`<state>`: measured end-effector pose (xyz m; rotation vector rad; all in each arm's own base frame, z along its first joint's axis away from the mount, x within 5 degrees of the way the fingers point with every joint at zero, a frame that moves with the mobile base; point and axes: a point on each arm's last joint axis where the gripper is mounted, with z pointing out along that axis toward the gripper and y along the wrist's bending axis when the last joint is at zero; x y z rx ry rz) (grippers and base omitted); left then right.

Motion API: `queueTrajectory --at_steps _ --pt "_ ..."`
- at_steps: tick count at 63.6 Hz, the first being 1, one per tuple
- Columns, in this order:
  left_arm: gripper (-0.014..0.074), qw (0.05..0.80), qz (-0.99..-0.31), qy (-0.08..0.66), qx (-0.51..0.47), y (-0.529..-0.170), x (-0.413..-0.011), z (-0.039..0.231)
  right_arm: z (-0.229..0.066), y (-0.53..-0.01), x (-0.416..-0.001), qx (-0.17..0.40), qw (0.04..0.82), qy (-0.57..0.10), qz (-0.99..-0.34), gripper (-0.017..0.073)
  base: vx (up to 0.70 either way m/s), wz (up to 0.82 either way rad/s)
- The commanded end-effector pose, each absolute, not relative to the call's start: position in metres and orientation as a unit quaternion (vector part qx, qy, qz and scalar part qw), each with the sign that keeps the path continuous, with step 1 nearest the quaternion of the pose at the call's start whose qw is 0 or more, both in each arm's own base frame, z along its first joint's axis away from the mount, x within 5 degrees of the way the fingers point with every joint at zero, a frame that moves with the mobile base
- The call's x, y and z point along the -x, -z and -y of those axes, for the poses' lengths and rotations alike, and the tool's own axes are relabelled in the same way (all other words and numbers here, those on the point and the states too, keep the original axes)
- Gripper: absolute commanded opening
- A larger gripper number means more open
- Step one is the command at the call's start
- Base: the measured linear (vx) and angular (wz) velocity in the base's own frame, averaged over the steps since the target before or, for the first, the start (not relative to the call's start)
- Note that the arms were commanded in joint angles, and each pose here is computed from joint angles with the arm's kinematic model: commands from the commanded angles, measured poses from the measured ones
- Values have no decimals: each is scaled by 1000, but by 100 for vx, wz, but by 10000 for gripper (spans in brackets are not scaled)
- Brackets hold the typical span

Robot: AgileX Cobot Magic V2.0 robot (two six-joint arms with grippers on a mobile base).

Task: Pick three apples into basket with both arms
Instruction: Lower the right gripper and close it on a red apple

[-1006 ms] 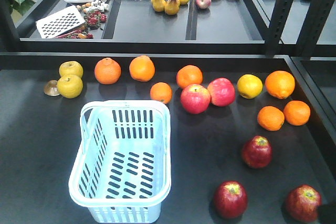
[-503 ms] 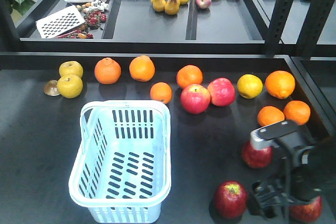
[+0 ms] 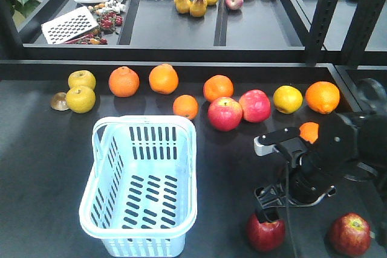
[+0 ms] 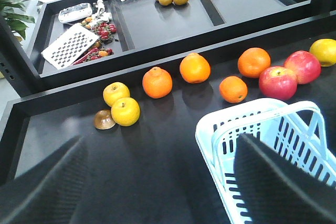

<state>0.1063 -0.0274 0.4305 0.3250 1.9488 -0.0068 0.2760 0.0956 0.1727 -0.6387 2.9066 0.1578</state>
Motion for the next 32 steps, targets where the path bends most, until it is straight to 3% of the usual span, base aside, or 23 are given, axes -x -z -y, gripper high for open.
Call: queueTrajectory --at_steps 1,32 --pt "543 585 -800 10 -135 -443 -106 27 -99 -181 -287 217 106 -53 -969 703 0 0" --pt "543 585 -800 10 -135 -443 -106 27 -102 -131 -299 220 58 -47 -973 689 0 0"
